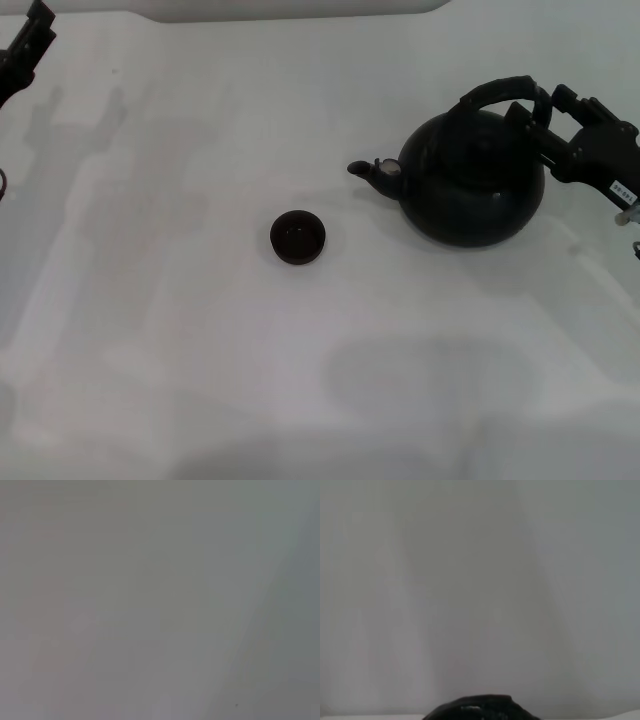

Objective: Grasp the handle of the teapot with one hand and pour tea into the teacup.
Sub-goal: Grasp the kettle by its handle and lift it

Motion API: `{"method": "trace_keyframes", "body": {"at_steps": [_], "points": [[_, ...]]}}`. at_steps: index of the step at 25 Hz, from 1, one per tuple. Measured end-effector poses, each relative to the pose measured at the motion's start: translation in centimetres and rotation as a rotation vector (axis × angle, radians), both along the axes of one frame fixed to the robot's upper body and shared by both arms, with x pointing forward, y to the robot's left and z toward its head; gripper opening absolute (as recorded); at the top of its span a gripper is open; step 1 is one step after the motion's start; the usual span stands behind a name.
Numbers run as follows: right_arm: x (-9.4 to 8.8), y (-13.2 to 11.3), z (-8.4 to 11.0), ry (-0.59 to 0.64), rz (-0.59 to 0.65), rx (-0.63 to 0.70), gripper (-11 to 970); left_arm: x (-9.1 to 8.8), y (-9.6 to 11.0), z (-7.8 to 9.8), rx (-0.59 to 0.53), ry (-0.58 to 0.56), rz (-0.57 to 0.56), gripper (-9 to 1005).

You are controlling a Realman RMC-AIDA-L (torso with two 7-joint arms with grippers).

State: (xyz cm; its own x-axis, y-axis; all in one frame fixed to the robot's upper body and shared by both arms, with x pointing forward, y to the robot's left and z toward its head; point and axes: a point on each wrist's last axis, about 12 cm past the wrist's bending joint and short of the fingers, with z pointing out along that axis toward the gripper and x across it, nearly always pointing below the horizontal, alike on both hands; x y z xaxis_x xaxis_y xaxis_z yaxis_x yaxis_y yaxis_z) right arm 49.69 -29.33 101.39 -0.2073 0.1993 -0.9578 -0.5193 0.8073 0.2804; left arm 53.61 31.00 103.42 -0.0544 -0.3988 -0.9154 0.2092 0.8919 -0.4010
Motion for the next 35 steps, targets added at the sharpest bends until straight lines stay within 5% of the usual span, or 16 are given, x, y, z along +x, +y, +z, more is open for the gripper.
{"method": "trace_keyframes", "body": {"at_steps": [6, 9, 15, 24, 35], "points": [[0.2, 0.2, -0.1, -0.001, 0.010, -0.029, 798, 0.1, 0.0, 0.0, 0.000, -0.001, -0.001, 890], [0.1, 0.2, -0.1, -0.005, 0.009, -0.034, 580, 0.0, 0.0, 0.0, 0.000, -0.001, -0.001, 890], [0.0, 0.3, -0.2, -0.013, 0.010, -0.038, 366, 0.1, -0.1, 0.0, 0.000, -0.001, -0.002, 890], [0.0, 0.4, -0.1, -0.024, 0.015, -0.039, 193, 0.1, -0.2, 0.0, 0.000, 0.003, -0.004, 889], [2.2, 2.2, 1.8, -0.147, 0.095, -0.078, 188, -0.1, 0.0, -0.2, -0.005, 0.010, -0.001, 889]]}}
